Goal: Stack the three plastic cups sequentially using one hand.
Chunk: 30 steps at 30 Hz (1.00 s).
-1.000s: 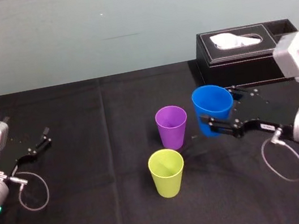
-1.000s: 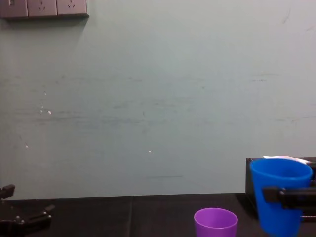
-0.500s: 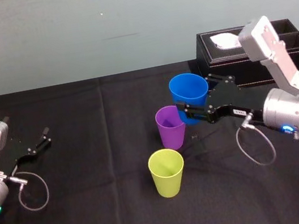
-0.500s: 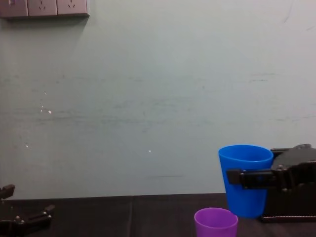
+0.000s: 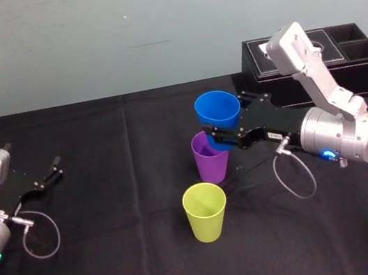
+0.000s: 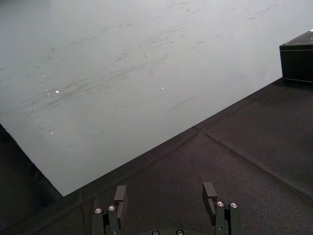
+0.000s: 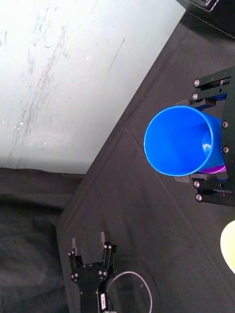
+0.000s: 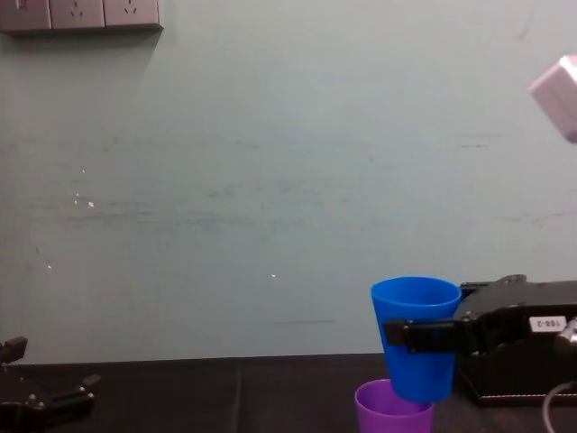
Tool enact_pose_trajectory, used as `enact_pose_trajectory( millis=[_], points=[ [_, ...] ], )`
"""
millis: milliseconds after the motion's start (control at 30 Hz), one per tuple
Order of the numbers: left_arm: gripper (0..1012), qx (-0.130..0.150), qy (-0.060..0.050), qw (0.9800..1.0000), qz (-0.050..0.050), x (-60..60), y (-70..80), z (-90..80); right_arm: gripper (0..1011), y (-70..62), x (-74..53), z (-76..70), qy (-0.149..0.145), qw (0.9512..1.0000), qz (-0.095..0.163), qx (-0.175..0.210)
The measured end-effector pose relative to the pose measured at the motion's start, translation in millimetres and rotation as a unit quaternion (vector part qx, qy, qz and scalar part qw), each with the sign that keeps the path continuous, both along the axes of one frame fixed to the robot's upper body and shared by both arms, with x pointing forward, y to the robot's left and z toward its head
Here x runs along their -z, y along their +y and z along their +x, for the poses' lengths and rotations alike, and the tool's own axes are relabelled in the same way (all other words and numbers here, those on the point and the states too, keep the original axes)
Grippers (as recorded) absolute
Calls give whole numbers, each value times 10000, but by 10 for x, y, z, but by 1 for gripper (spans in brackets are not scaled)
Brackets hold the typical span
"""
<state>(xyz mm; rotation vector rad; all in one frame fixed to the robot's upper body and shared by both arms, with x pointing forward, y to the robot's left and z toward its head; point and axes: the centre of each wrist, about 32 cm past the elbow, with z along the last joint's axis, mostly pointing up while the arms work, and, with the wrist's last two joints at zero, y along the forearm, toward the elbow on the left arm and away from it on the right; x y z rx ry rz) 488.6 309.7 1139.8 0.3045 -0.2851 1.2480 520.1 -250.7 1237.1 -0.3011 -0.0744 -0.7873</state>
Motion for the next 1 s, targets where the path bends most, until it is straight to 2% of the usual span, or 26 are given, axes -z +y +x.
enact_pose_trajectory(
  millis=[333, 1000],
  points=[
    [1010, 0, 0, 10000, 0, 0, 0, 0, 729, 66, 58, 51, 50, 10000, -11, -2],
    [1010, 0, 0, 10000, 0, 0, 0, 0, 729, 111, 125, 67, 63, 9999, 29, -92]
  ],
)
